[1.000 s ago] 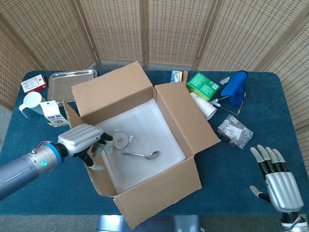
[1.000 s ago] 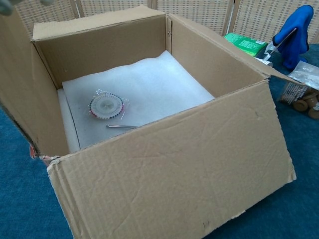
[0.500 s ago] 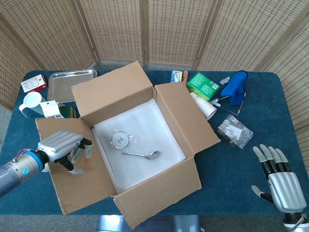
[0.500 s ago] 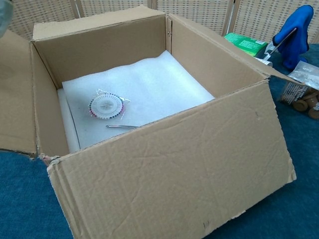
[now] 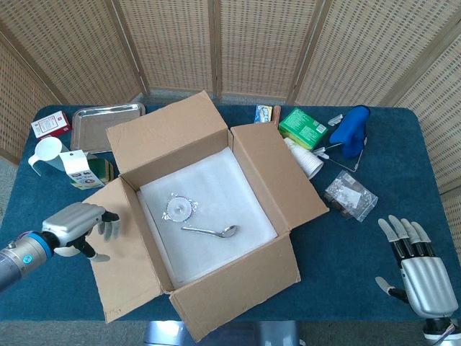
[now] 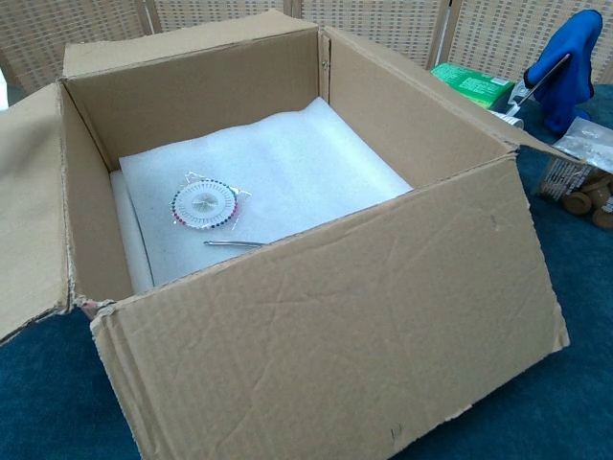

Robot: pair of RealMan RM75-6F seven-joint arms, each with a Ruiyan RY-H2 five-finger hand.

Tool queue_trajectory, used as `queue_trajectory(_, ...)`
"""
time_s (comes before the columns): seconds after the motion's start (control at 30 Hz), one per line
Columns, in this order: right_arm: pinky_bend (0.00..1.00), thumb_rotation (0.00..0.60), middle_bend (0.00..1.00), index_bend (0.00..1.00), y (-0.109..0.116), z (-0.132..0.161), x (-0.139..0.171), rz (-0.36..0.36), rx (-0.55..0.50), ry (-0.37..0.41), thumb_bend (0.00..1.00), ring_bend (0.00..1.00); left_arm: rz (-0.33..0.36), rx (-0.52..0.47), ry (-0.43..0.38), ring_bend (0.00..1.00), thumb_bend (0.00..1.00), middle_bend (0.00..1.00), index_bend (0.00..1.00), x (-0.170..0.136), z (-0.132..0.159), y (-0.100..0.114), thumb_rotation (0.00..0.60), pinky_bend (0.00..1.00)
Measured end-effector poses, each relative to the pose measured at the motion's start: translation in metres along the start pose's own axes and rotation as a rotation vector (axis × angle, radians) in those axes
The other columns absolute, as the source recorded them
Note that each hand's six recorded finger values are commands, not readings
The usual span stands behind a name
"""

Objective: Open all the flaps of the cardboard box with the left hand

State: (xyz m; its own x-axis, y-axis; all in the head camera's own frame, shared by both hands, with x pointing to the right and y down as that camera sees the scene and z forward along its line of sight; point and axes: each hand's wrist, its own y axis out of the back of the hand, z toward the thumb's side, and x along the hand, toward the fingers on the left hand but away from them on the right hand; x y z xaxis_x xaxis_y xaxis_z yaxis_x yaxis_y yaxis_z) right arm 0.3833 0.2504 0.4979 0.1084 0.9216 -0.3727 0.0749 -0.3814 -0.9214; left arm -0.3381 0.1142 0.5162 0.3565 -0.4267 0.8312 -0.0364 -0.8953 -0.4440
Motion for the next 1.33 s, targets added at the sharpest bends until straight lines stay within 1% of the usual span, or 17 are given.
queue_trajectory(0.03, 0.03, 0.600, 0.00, 0.00, 0.000, 0.000, 0.000, -0.002, -0.001, 0.000, 0.00, 0.00, 0.023, 0.006, -0.003, 0.08, 0.29, 0.15, 0.34, -0.001, -0.002, 0.003, 0.600, 0.14)
queue_trajectory(0.1, 0.03, 0.600, 0.00, 0.00, 0.001, 0.000, 0.000, -0.004, -0.002, -0.001, 0.00, 0.00, 0.084, 0.030, -0.010, 0.00, 0.25, 0.03, 0.26, -0.004, -0.006, 0.010, 0.600, 0.02)
queue_trajectory(0.13, 0.03, 0.600, 0.00, 0.00, 0.002, 0.000, 0.001, -0.006, -0.003, 0.000, 0.00, 0.00, 0.110, 0.040, -0.012, 0.00, 0.22, 0.00, 0.21, -0.006, -0.009, 0.014, 0.600, 0.00)
queue_trajectory(0.23, 0.03, 0.600, 0.00, 0.00, 0.003, 0.000, 0.001, -0.010, -0.007, 0.002, 0.00, 0.00, 0.186, 0.071, -0.011, 0.00, 0.17, 0.00, 0.13, -0.015, -0.018, 0.021, 0.600, 0.00)
queue_trajectory(0.3, 0.03, 0.600, 0.00, 0.00, 0.004, 0.000, 0.001, -0.014, -0.010, 0.002, 0.00, 0.00, 0.229, 0.088, -0.001, 0.00, 0.16, 0.00, 0.10, -0.021, -0.026, 0.024, 0.600, 0.00)
queue_trajectory(0.53, 0.03, 0.600, 0.00, 0.00, 0.008, -0.002, 0.002, -0.031, -0.017, -0.004, 0.00, 0.00, 0.351, 0.141, 0.065, 0.00, 0.15, 0.00, 0.07, -0.044, -0.052, 0.027, 0.600, 0.00)
queue_trajectory(0.67, 0.03, 0.600, 0.00, 0.00, 0.008, -0.003, 0.000, -0.031, -0.016, -0.005, 0.00, 0.00, 0.428, 0.156, 0.104, 0.00, 0.15, 0.00, 0.05, -0.055, -0.065, 0.024, 0.600, 0.00)
queue_trajectory(0.87, 0.03, 0.600, 0.00, 0.00, 0.007, -0.005, -0.002, -0.033, -0.016, -0.011, 0.00, 0.00, 0.540, 0.135, 0.157, 0.00, 0.15, 0.00, 0.04, -0.069, -0.082, 0.012, 0.600, 0.00)
queue_trajectory(0.97, 0.03, 0.600, 0.00, 0.00, 0.008, -0.009, -0.004, -0.042, -0.013, -0.026, 0.00, 0.00, 0.614, 0.115, 0.180, 0.00, 0.15, 0.00, 0.04, -0.079, -0.092, 0.003, 0.600, 0.00)
queue_trajectory(1.07, 0.03, 0.600, 0.00, 0.00, 0.008, -0.011, -0.006, -0.052, -0.009, -0.032, 0.00, 0.00, 0.706, 0.097, 0.194, 0.00, 0.15, 0.00, 0.04, -0.093, -0.101, -0.009, 0.600, 0.00)
queue_trajectory(1.1, 0.02, 0.600, 0.00, 0.00, 0.008, -0.011, -0.006, -0.055, -0.006, -0.031, 0.00, 0.00, 0.740, 0.090, 0.200, 0.00, 0.15, 0.00, 0.04, -0.098, -0.104, -0.016, 0.600, 0.00)
queue_trajectory(1.17, 0.01, 0.600, 0.00, 0.00, 0.010, -0.011, -0.006, -0.069, 0.007, -0.031, 0.00, 0.00, 0.780, 0.075, 0.211, 0.00, 0.15, 0.00, 0.04, -0.106, -0.109, -0.031, 0.600, 0.00)
queue_trajectory(1.2, 0.00, 0.600, 0.00, 0.00, 0.011, -0.011, -0.006, -0.078, 0.015, -0.032, 0.00, 0.00, 0.800, 0.063, 0.219, 0.00, 0.15, 0.00, 0.04, -0.111, -0.111, -0.042, 0.600, 0.00)
queue_trajectory(1.27, 0.00, 0.600, 0.00, 0.00, 0.013, -0.011, -0.005, -0.101, 0.037, -0.032, 0.00, 0.00, 0.816, 0.042, 0.235, 0.00, 0.15, 0.00, 0.04, -0.117, -0.114, -0.060, 0.600, 0.00)
queue_trajectory(1.3, 0.00, 0.600, 0.00, 0.00, 0.014, -0.012, -0.005, -0.110, 0.043, -0.033, 0.00, 0.00, 0.815, 0.031, 0.247, 0.00, 0.15, 0.00, 0.04, -0.120, -0.116, -0.071, 0.600, 0.00)
queue_trajectory(1.33, 0.00, 0.600, 0.00, 0.00, 0.014, -0.012, -0.005, -0.118, 0.047, -0.033, 0.00, 0.00, 0.812, 0.024, 0.253, 0.00, 0.15, 0.00, 0.04, -0.122, -0.117, -0.078, 0.600, 0.00)
